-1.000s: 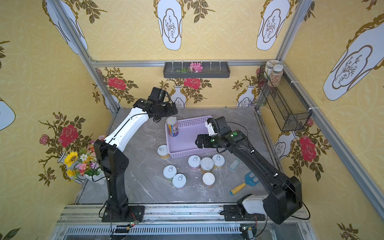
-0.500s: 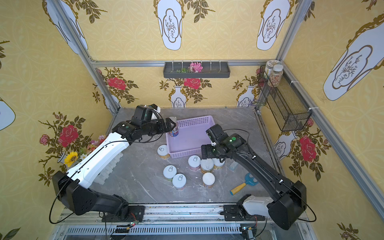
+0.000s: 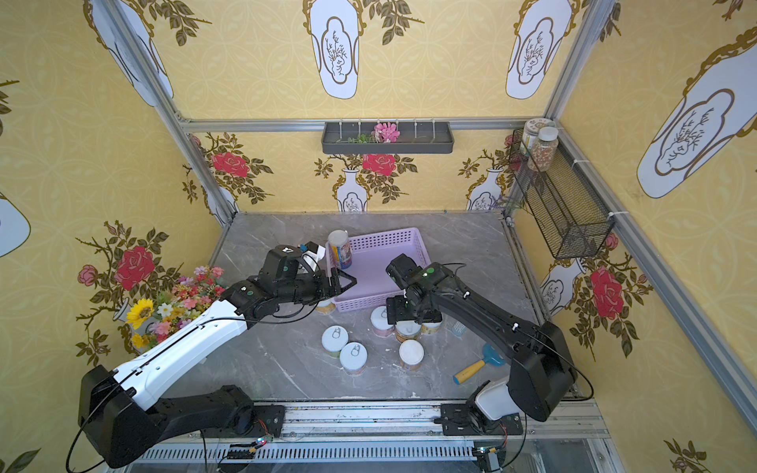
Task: Put the canned food in the basket
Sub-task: Pick up the canned food from the center of the board.
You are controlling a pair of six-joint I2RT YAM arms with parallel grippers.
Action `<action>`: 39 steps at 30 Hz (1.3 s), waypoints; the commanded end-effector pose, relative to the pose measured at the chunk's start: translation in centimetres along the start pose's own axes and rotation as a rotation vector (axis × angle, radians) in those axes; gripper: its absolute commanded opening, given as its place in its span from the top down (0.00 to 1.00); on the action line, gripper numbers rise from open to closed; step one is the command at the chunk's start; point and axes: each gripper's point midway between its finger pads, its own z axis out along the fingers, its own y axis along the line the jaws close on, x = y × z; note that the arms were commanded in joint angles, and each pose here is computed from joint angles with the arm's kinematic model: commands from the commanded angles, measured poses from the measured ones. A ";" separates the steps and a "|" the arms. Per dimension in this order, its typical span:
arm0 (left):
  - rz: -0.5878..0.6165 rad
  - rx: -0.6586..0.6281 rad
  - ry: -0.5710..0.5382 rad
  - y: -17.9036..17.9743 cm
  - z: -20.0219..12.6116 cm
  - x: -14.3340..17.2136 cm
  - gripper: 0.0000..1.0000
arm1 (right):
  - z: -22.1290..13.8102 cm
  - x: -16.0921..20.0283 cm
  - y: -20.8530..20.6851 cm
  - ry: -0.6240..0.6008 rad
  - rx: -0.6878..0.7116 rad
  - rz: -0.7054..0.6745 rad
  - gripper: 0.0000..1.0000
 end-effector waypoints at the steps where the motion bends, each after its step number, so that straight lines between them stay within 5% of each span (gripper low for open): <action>1: -0.025 0.028 0.009 -0.3 -0.1 0.4 0.00 | 0.5 0.0 -0.1 0.025 0.025 0.015 0.03; 12: -0.023 -0.049 0.024 1.5 -0.5 1.3 0.00 | 2.6 -0.2 -0.4 0.084 0.087 0.032 0.00; 39: -0.004 -0.070 0.029 1.6 -0.1 1.0 0.00 | 4.7 0.4 -0.4 0.157 0.116 0.019 0.20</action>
